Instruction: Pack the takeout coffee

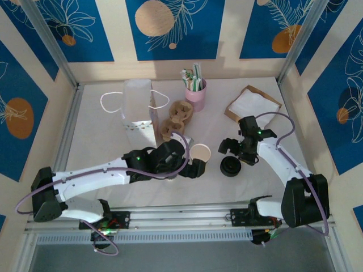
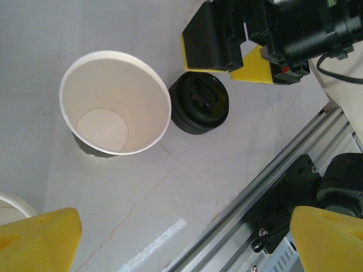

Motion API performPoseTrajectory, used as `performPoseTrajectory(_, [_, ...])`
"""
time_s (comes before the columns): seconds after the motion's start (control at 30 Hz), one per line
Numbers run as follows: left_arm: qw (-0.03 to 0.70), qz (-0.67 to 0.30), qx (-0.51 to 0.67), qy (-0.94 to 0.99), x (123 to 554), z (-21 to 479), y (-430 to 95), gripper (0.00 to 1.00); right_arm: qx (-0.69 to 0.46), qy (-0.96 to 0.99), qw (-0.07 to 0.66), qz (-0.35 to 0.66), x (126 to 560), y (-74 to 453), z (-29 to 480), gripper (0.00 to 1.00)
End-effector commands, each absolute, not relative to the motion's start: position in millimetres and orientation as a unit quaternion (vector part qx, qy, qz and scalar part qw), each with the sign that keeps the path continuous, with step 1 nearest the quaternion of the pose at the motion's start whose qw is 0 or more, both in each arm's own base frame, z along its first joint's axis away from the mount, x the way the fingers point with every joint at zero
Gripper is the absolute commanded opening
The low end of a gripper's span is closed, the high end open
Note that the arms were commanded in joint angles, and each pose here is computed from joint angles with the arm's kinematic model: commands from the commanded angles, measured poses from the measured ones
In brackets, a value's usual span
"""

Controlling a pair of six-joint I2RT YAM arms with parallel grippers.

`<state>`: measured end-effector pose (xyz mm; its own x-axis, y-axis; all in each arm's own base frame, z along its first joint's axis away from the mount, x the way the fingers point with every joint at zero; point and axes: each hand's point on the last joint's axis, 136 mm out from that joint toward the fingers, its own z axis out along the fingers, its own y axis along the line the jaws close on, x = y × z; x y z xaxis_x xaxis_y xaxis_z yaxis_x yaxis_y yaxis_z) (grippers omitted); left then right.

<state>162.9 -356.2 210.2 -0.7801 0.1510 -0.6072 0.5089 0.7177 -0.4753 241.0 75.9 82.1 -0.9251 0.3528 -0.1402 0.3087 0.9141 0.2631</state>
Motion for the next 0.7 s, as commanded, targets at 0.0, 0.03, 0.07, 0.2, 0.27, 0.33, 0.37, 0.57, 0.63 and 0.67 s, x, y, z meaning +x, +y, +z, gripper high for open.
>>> performPoseTrajectory(0.0, [0.284, -0.341, 0.197, 0.874, 160, 221, -357, 0.95, 0.194, 0.975, 0.084, 0.073, 227, 65, 74, 1.00])
performPoseTrajectory(0.03, [0.284, -0.341, 0.197, 0.874, 160, 220, -356, 0.95, 0.199, 0.975, 0.084, 0.060, 224, 62, 73, 1.00])
performPoseTrajectory(0.07, [0.284, -0.341, 0.196, 0.874, 160, 220, -356, 0.95, 0.202, 0.975, 0.083, 0.050, 222, 60, 72, 1.00])
performPoseTrajectory(0.2, [0.284, -0.342, 0.195, 0.874, 159, 219, -355, 0.95, 0.214, 0.972, 0.084, 0.041, 216, 56, 67, 0.98])
performPoseTrajectory(0.27, [0.284, -0.342, 0.195, 0.874, 159, 219, -354, 0.95, 0.214, 0.973, 0.082, 0.044, 212, 58, 64, 0.96])
performPoseTrajectory(0.33, [0.285, -0.342, 0.194, 0.874, 159, 219, -354, 0.95, 0.210, 0.974, 0.081, 0.043, 211, 60, 63, 0.95])
performPoseTrajectory(0.37, [0.285, -0.342, 0.193, 0.874, 160, 219, -353, 0.95, 0.205, 0.975, 0.079, 0.042, 210, 62, 61, 0.95])
performPoseTrajectory(0.57, [0.285, -0.341, 0.194, 0.874, 160, 218, -353, 0.95, 0.183, 0.979, 0.077, 0.037, 212, 71, 60, 0.93])
performPoseTrajectory(0.63, [0.286, -0.341, 0.193, 0.874, 160, 219, -353, 0.95, 0.179, 0.980, 0.078, 0.032, 213, 73, 60, 0.91])
performPoseTrajectory(0.67, [0.285, -0.340, 0.193, 0.875, 160, 218, -352, 0.95, 0.177, 0.981, 0.077, 0.030, 214, 73, 60, 0.89])
